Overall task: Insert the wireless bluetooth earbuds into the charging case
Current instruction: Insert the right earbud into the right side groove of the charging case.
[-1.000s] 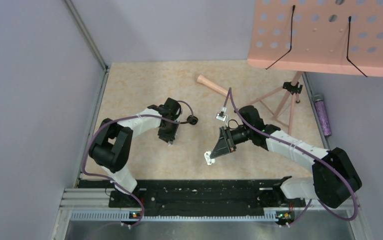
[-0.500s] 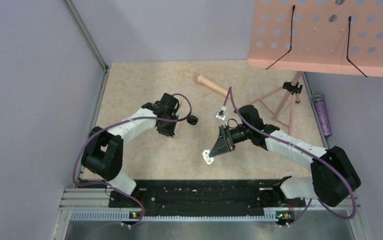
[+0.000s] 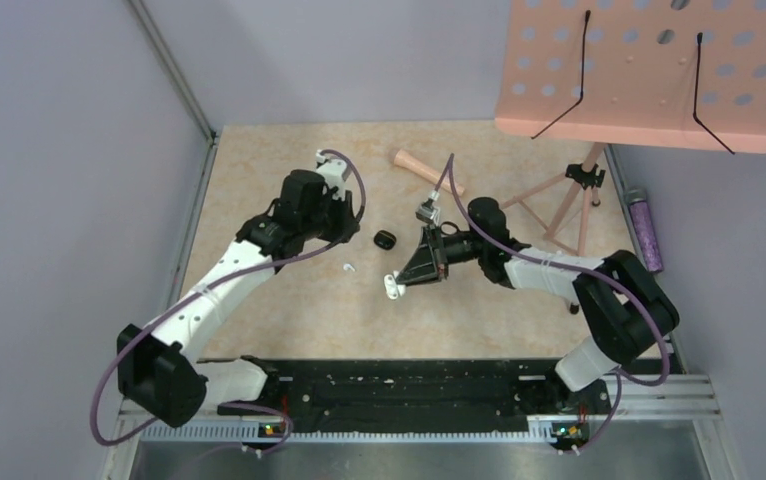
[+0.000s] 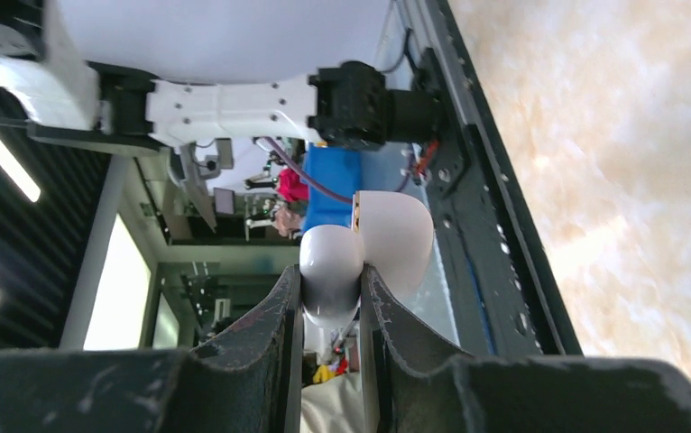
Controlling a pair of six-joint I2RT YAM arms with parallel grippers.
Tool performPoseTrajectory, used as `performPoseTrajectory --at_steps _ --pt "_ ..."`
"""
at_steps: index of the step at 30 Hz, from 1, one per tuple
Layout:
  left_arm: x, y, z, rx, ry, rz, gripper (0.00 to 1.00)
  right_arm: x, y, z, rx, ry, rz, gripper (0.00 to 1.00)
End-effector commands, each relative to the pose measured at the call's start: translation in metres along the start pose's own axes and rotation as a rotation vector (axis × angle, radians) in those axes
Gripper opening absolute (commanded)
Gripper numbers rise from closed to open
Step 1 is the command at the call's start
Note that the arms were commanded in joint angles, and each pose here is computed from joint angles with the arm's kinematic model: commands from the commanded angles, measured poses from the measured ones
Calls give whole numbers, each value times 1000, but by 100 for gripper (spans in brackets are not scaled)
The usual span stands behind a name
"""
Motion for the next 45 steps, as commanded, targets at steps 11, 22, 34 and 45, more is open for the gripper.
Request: performPoseTrajectory --at_steps 11,22,34,45 --pt "-40 60 -51 -504 -279 -7 21 68 49 16 -73 226 -103 0" --pt "-50 52 -82 -690 -382 89 18 52 62 16 -113 205 -51 0" --pt "-70 24 -93 -740 -590 206 0 62 71 12 -141 249 -44 0" --pt "-74 6 -95 -700 -646 267 0 60 70 7 -146 255 -22 0"
Point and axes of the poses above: each gripper's point midway between its finger pads, its own z axis out along the fingers, its own x axis along the line the jaws close on, y = z × x, the point moved 5 cm from there along -z, back along the fingers, and after that the axes turned 3 degrees about z, right-handed, at the moved point
